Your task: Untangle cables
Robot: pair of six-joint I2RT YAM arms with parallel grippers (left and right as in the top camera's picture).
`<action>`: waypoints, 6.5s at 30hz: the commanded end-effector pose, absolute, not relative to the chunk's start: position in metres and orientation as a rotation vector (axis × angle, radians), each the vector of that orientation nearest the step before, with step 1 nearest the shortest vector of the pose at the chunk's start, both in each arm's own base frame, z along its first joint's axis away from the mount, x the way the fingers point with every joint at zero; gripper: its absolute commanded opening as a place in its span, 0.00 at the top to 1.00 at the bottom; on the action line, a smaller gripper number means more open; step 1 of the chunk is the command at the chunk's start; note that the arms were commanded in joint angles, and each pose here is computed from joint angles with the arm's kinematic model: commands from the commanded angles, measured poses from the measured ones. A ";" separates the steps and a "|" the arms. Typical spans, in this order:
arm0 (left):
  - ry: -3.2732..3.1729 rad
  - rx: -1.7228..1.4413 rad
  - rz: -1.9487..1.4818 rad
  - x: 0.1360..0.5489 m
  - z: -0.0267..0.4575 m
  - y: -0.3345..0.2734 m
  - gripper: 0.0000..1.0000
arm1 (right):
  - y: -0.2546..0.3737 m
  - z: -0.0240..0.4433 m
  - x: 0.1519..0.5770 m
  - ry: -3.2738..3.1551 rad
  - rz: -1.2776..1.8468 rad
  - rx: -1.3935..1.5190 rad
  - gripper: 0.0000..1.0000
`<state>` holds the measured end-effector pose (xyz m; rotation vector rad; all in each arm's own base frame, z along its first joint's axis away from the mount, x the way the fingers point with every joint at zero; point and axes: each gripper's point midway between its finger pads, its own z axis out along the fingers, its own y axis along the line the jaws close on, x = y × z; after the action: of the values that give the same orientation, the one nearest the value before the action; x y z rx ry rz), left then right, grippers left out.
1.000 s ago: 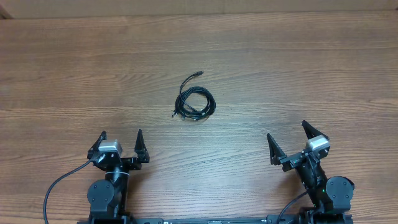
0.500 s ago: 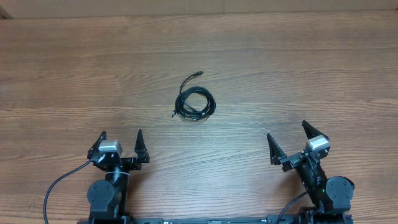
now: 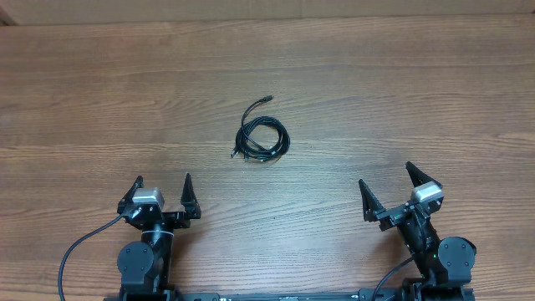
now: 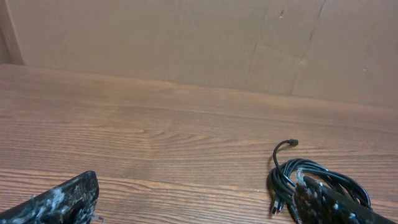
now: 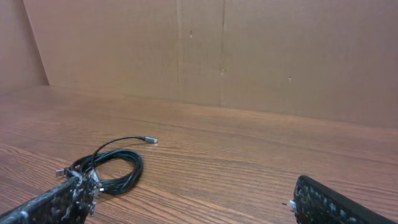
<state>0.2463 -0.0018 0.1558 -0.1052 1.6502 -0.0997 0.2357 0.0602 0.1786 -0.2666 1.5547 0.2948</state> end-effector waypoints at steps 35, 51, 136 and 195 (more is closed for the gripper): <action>1.647 -0.084 -0.104 0.246 0.156 -0.004 0.00 | 0.061 0.177 0.235 1.550 0.302 -0.266 0.00; 1.647 -0.084 -0.104 0.246 0.156 -0.004 0.00 | 0.061 0.177 0.235 1.550 0.302 -0.266 0.00; 2.804 -0.791 -0.016 0.359 0.111 -0.167 0.48 | 0.083 0.271 0.312 2.466 0.669 -0.118 0.00; 2.669 0.250 -0.492 0.413 0.196 -0.223 0.96 | 0.097 0.258 0.312 2.512 0.799 -0.128 0.15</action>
<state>0.4124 -0.2017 0.1132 -0.1219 2.8778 -0.2955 0.3110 0.0890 0.2471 -0.0945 2.5530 0.7349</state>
